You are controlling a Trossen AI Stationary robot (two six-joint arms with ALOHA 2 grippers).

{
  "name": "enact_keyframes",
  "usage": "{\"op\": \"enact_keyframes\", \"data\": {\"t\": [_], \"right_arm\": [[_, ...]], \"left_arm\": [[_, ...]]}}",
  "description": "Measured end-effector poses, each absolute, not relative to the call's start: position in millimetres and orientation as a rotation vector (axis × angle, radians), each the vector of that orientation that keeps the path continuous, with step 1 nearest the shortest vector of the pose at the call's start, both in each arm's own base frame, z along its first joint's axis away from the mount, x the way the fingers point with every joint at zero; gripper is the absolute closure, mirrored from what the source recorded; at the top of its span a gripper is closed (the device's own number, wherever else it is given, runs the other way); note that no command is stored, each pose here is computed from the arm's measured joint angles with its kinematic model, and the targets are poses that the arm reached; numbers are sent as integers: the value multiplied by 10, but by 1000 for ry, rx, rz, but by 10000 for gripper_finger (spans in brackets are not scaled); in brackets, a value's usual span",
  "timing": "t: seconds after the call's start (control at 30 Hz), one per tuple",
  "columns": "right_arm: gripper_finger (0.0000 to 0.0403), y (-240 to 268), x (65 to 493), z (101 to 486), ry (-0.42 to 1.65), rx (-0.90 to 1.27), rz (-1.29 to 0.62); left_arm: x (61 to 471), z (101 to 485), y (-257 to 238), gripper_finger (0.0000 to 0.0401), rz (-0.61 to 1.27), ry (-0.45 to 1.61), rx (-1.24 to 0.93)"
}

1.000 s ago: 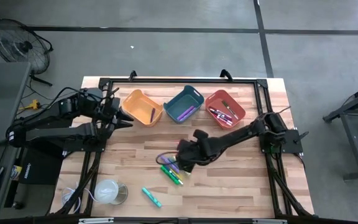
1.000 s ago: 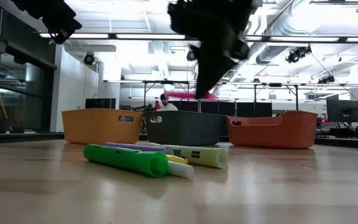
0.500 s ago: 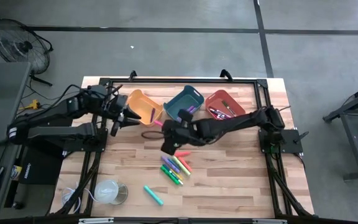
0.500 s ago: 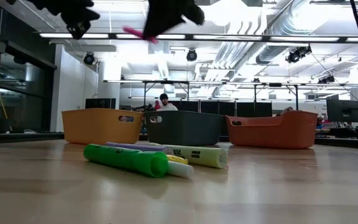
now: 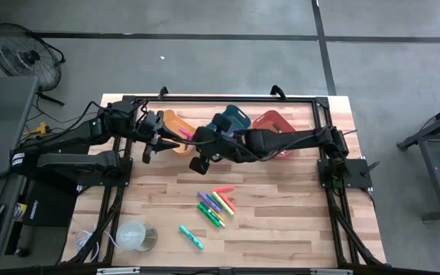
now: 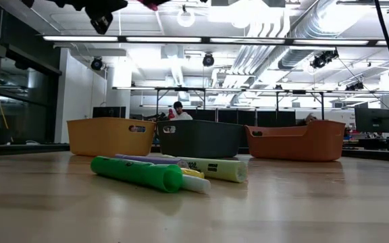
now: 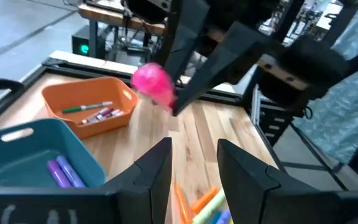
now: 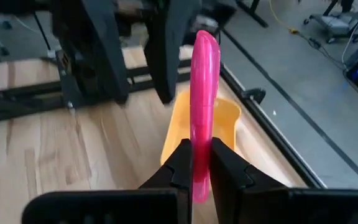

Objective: Pick & Place Markers
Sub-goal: Put the pink pen into the yellow bin

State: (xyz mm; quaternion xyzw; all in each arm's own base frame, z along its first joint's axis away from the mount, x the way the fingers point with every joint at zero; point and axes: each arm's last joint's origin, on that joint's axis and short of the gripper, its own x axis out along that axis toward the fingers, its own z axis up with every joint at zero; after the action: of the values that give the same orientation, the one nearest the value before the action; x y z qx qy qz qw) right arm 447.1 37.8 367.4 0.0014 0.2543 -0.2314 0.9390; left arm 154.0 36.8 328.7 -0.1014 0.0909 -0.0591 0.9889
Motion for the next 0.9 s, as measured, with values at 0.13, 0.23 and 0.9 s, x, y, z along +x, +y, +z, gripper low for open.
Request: {"op": "enact_keyframes", "data": {"t": [0.13, 0.23, 0.9], "right_arm": [[380, 375, 4489, 3734, 479, 6, -457], [380, 362, 4514, 3764, 448, 17, -424], [381, 350, 4523, 3778, 437, 6, -415]], "left_arm": [[1585, 3302, 387, 275, -105, 158, -193], [1625, 3322, 401, 275, -105, 129, -182], [1706, 3409, 428, 275, -109, 22, -144]]}}
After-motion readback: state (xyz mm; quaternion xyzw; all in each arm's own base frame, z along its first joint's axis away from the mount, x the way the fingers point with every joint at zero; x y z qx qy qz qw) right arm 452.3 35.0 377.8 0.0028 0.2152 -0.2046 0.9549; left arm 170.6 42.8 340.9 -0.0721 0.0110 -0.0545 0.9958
